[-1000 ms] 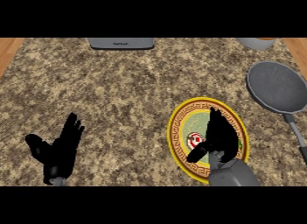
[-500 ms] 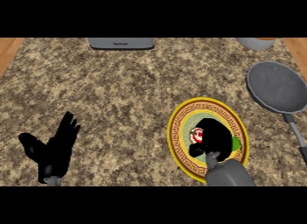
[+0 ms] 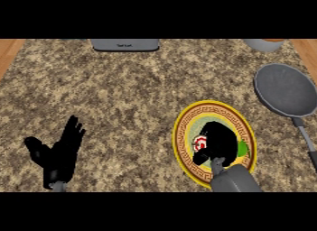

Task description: Pick the cupcake from the plate and place it in the pan

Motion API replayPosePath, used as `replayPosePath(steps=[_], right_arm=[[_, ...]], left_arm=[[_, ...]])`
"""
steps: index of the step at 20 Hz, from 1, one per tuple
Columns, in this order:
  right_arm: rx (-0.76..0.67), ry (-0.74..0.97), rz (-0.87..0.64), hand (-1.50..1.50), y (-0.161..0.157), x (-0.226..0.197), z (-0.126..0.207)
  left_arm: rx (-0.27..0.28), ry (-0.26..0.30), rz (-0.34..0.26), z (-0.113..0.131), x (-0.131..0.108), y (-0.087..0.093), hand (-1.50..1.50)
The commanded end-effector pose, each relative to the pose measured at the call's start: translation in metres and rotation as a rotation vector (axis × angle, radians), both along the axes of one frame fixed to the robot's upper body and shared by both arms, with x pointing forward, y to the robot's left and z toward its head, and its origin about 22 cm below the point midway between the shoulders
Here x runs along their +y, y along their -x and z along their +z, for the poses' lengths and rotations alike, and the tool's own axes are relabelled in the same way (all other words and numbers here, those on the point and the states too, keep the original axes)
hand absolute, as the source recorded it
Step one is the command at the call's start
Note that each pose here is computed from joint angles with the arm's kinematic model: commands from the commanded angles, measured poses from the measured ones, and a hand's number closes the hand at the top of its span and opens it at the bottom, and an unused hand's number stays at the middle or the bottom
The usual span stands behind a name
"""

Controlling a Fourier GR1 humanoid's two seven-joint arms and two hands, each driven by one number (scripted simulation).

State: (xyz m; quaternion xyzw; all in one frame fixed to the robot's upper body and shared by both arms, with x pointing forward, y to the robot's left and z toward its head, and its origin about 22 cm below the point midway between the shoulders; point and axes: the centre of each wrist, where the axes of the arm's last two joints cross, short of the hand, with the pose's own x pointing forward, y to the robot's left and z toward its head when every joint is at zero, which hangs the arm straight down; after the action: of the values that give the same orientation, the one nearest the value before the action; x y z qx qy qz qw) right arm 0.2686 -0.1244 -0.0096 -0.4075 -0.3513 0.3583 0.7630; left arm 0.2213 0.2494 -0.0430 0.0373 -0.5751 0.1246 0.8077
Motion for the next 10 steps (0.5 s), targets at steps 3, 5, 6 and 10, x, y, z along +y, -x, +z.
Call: replayPosePath(steps=[3, 5, 6, 10], right_arm=[[-0.021, 0.034, 0.426, 1.50, 0.003, 0.005, 0.005], [-0.016, 0.043, 0.554, 1.50, 0.010, 0.000, 0.000], [-0.019, 0.052, 0.567, 1.50, 0.001, -0.001, 0.001], [-0.246, 0.124, 0.576, 1.50, 0.023, 0.002, 0.024]], left_arm=[[-0.007, -0.002, -0.011, 0.009, 0.005, -0.008, 0.00], [-0.009, 0.017, -0.027, -0.005, -0.005, 0.004, 0.00], [0.004, 0.007, -0.003, 0.000, -0.008, -0.008, 0.00], [-0.006, 0.001, -0.016, 0.002, 0.002, 0.003, 0.00]])
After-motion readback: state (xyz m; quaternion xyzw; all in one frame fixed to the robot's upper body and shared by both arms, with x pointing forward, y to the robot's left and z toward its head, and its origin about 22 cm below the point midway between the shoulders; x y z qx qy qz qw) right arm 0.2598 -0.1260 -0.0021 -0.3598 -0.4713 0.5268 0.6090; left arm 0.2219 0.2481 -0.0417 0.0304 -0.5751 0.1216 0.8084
